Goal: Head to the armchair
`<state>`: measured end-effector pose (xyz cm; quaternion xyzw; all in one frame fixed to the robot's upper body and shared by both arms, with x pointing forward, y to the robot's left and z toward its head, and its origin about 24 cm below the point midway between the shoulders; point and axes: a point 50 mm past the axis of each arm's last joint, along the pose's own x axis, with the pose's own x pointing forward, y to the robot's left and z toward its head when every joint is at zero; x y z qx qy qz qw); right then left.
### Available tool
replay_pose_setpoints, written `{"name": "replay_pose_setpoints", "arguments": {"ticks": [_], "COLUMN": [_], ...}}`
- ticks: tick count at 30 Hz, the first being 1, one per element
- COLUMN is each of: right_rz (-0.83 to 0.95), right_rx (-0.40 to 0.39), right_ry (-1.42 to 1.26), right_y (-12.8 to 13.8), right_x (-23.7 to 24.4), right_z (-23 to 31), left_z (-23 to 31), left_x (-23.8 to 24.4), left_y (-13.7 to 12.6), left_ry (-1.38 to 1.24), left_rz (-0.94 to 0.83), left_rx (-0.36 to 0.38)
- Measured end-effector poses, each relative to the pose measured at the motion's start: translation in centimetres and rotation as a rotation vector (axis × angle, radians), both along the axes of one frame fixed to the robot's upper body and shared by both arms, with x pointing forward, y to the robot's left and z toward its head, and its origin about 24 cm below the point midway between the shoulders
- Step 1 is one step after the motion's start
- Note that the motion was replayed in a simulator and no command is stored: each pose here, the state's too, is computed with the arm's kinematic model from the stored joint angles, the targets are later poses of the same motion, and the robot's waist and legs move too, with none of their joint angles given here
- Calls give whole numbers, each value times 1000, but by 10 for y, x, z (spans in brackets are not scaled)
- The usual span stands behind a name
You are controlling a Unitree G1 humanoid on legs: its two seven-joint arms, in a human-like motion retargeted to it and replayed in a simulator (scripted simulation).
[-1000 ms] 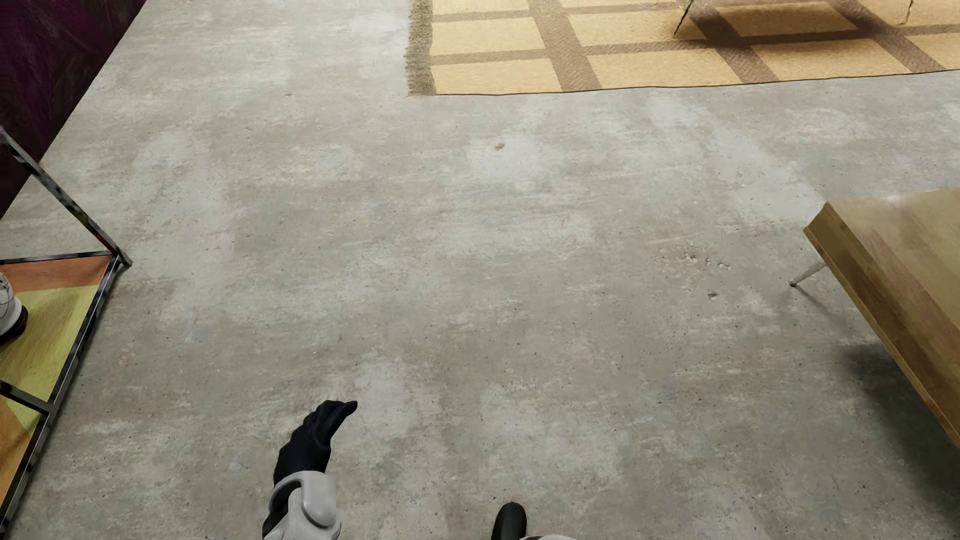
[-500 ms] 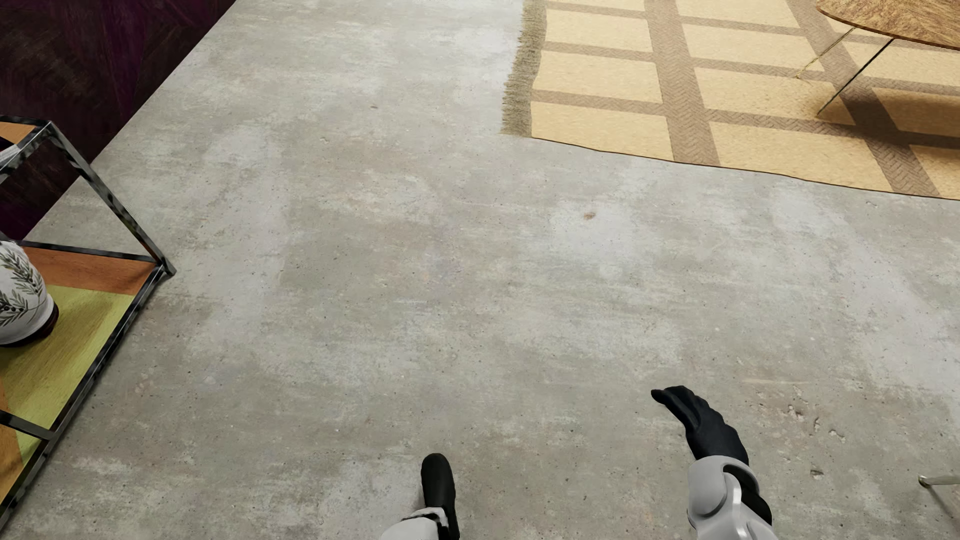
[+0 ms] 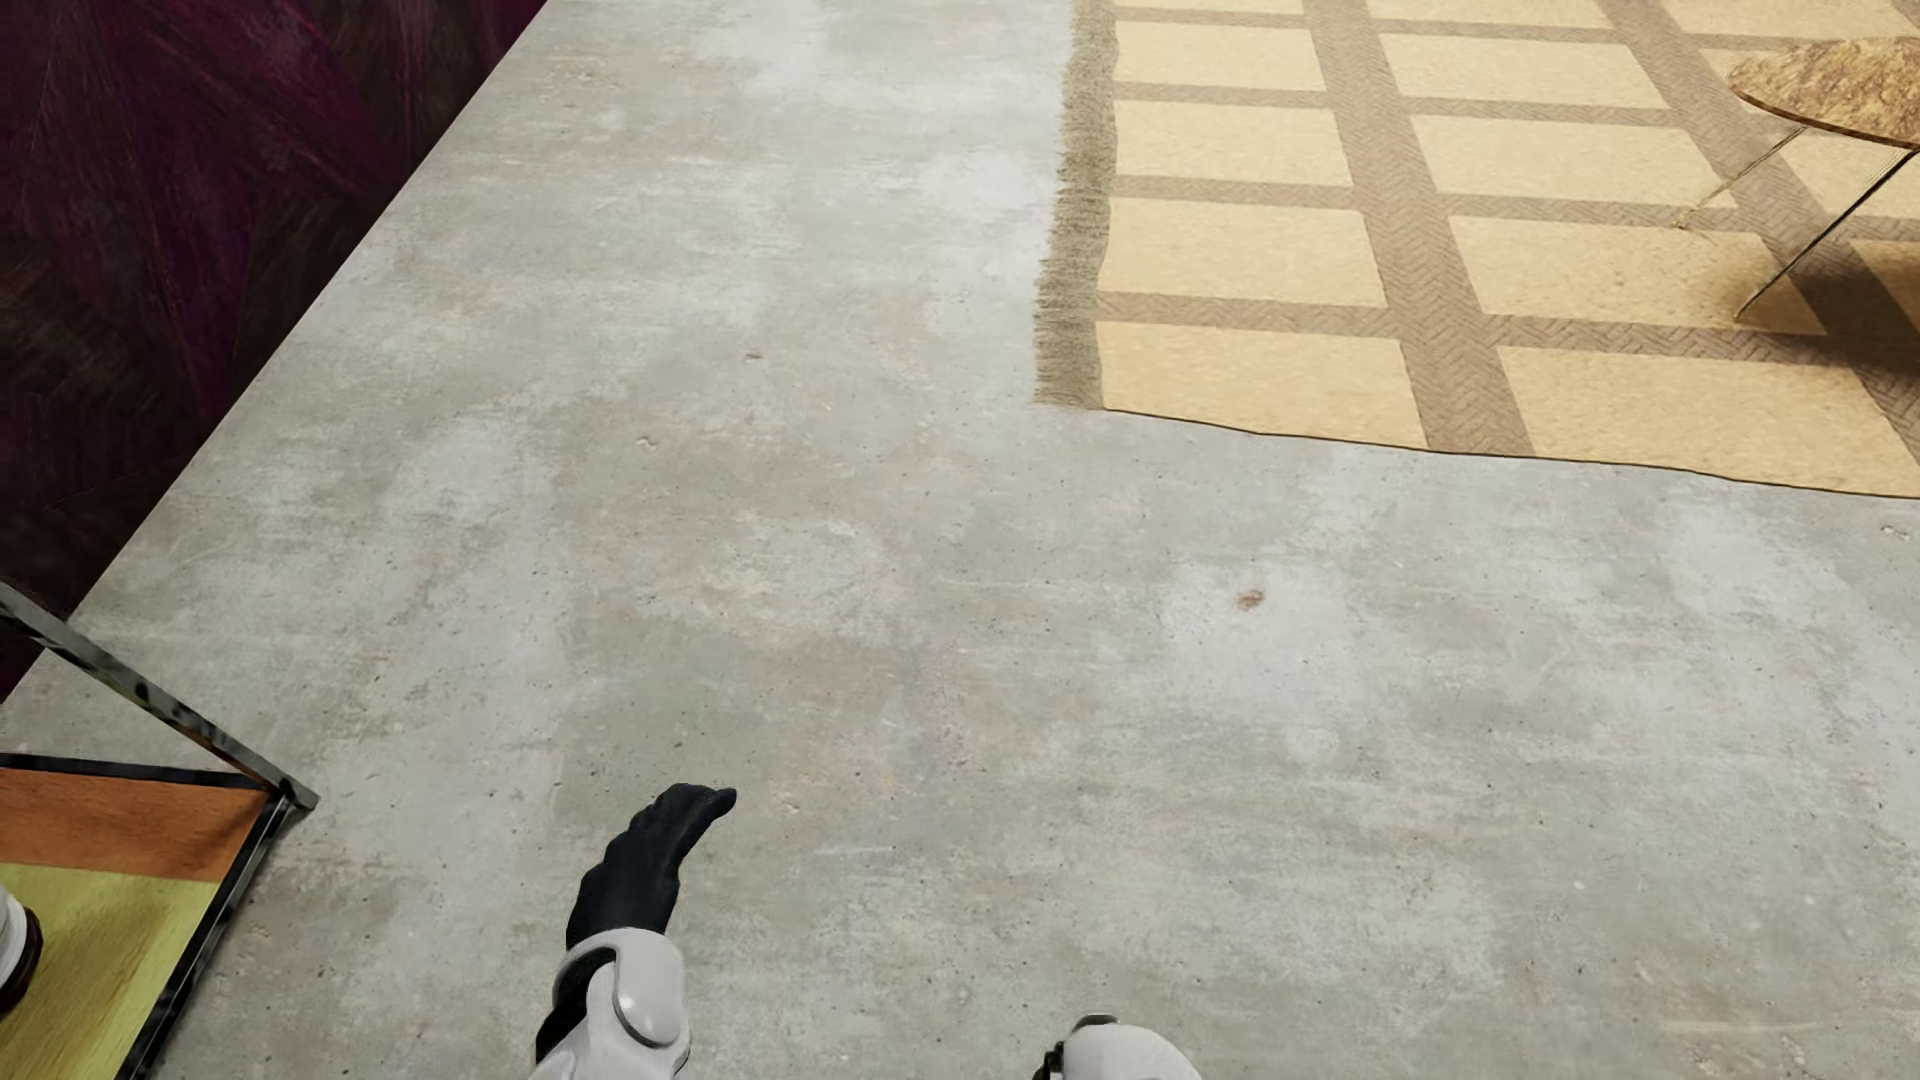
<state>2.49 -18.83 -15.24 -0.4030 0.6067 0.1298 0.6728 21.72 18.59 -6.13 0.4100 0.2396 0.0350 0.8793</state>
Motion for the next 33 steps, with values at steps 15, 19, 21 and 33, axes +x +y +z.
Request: {"name": "replay_pose_setpoints", "arguments": {"ticks": [15,19,21,33], "right_rz": [-80,38,63,139], "right_rx": [-84,-102,-107,8], "right_ry": [-326,-574,-652,-235], "right_y": [-25,-36,-38,-6], "right_x": [88,143,161,79], "right_z": [25,60,75,22], "left_z": [-88,-83,-90,-78], "left_x": [-133,-167,-186,-91], "left_y": [22,47,36,-1], "left_ry": [794,668,783,616], "left_rz": [-21,327,284,41], "left_rx": [113,141,85,67]}}
